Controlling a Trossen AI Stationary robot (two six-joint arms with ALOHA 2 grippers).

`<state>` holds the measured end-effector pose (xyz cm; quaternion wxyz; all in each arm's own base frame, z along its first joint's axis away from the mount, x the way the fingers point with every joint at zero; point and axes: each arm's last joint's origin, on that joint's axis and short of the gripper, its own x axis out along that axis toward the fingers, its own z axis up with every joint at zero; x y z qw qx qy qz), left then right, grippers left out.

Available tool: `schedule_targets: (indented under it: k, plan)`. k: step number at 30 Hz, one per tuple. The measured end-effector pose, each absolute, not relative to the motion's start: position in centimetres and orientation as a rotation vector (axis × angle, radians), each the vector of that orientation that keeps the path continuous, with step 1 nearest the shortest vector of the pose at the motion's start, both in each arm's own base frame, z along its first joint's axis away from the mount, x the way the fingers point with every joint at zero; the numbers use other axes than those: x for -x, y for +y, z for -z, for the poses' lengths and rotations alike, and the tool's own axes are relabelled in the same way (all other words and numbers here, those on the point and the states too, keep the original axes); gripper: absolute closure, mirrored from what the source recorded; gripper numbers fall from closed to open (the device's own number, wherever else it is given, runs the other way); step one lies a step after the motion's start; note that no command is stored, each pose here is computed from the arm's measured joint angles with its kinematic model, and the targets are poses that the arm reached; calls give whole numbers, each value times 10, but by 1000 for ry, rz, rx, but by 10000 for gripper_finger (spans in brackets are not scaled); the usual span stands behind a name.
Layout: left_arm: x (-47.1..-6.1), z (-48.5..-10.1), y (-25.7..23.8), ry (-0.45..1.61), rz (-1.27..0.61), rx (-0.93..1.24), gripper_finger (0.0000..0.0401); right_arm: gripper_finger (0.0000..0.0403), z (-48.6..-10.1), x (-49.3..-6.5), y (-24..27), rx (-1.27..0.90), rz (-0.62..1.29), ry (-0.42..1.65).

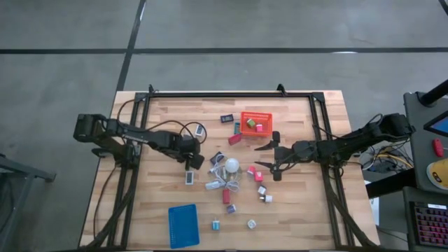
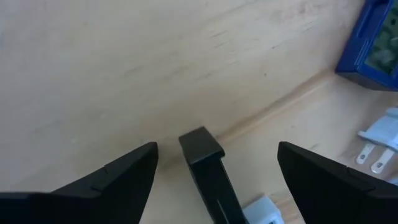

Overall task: Pick & Place Office items
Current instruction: Put the black timer into the blue bin

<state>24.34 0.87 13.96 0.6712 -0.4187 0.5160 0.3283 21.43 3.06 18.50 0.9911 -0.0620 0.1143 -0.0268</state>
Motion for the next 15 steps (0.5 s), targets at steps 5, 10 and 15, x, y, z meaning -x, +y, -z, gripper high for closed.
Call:
schedule_targets:
  k: [5, 10, 15]
  plan:
    - [-244, -140, 3, 1161, -749, 979, 100, 175, -185, -214, 31, 117, 55, 230]
    - [-244, -140, 0, 1160, -754, 990, 153, 175, -185, -214, 31, 106, 56, 229]
    - [-243, -140, 0, 1162, -754, 988, 231, 175, -185, -214, 31, 105, 56, 230]
